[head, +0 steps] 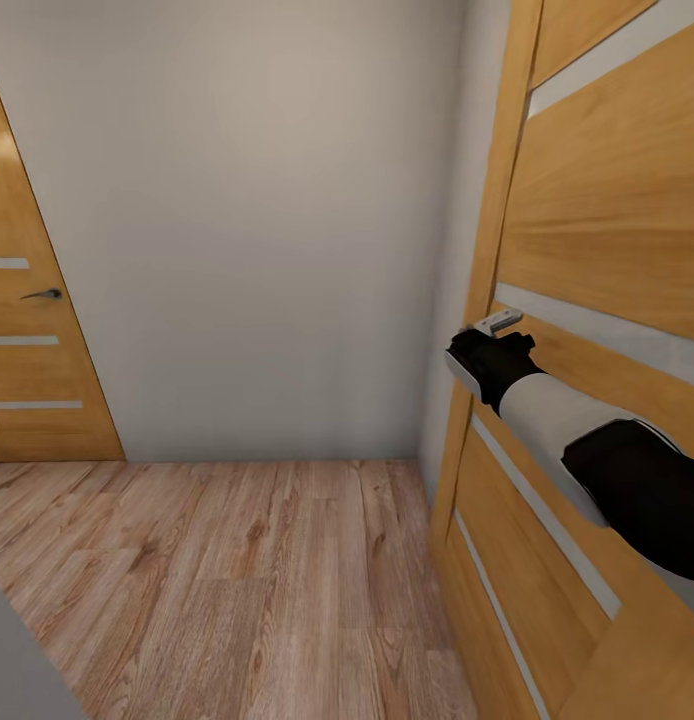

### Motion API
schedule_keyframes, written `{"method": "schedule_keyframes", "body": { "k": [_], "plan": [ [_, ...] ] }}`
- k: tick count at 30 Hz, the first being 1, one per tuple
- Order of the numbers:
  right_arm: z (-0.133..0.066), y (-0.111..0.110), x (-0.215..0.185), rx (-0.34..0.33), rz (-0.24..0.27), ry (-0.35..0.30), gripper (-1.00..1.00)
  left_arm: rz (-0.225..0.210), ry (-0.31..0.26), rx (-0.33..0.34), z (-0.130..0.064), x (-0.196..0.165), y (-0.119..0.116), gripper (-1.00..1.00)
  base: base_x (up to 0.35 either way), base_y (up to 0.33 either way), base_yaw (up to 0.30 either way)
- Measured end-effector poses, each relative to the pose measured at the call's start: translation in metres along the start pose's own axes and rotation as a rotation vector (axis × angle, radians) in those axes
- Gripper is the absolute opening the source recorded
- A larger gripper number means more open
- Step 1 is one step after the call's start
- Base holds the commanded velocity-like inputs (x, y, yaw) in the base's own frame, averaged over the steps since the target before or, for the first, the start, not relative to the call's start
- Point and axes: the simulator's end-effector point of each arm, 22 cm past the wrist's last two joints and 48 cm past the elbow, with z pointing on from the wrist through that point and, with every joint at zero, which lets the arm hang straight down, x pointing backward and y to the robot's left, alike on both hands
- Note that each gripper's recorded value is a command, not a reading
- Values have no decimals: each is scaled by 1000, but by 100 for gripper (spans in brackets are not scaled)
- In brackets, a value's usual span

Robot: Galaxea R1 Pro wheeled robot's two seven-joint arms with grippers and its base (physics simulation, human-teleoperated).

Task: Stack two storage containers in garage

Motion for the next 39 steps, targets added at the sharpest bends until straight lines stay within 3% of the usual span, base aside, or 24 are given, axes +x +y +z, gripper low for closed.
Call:
{"method": "schedule_keyframes", "body": {
  "k": [22,24,29,32,39],
  "plan": [
    [2,-4,2,6,-1,6,100,0,0,0,0,0,0,100,0,0,0],
    [1,-4,2,17,-21,8,100,0,-1,0,0,0,0,100,0,0,0],
    [-32,40,-17,-45,-38,-30,100,0,-1,0,0,0,0,100,0,0,0],
    [-66,79,-32,-106,-61,-58,100,2,-1,1,0,0,0,100,0,0,0],
    [-68,80,-33,-113,-59,-55,100,3,-1,1,0,0,0,100,0,0,0]
  ]
}}
